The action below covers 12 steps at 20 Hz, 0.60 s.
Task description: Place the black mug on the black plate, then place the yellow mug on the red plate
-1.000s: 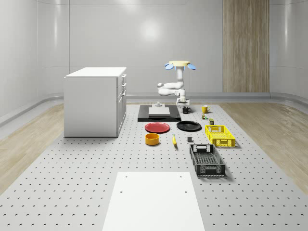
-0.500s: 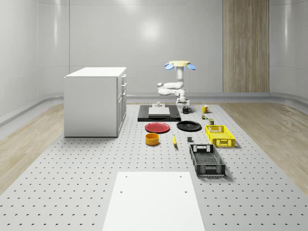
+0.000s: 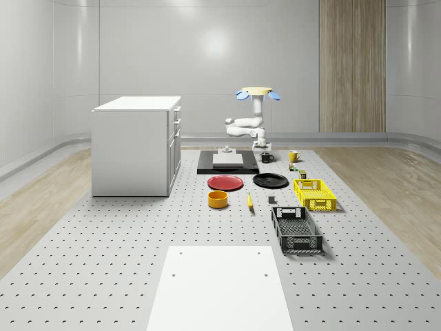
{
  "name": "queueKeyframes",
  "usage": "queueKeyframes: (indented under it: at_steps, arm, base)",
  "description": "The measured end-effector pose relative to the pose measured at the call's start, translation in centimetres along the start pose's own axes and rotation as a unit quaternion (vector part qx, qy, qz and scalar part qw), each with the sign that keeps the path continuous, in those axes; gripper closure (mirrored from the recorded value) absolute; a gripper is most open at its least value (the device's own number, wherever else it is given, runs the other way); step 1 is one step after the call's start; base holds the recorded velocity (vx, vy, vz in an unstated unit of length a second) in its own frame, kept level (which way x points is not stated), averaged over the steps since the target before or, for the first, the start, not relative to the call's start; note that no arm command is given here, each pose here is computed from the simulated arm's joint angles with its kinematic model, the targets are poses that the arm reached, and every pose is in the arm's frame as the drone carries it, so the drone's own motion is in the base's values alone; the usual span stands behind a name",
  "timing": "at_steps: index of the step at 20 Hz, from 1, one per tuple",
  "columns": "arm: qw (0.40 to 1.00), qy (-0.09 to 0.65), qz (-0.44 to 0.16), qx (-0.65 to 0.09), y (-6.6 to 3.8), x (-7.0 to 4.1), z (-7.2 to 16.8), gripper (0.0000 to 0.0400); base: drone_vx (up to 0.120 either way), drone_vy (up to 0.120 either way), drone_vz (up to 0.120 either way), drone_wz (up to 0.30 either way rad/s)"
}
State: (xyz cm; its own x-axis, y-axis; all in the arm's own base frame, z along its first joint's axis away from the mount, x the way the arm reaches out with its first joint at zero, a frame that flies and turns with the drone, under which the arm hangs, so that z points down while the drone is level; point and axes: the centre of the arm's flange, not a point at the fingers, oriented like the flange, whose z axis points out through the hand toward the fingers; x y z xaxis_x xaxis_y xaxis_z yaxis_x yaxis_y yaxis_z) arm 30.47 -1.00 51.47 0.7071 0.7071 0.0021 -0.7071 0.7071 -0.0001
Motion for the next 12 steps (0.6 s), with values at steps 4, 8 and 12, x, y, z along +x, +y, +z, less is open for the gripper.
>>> queueKeyframes:
  at_steps: [4, 8, 12]
  arm:
    - [1.0, 0.0, 0.0, 0.0, 0.0, 0.01, 0.0, 0.0292]
    - [1.0, 0.0, 0.0, 0.0, -0.01, 0.01, 0.0, 0.0297]
    - [1.0, 0.0, 0.0, 0.0, -0.01, 0.01, -0.24, 0.0299]
  base:
    - [0.0, 0.0, 0.0, 0.0]
    - [0.0, 0.0, 0.0, 0.0]
    - [0.0, 0.0, 0.0, 0.0]
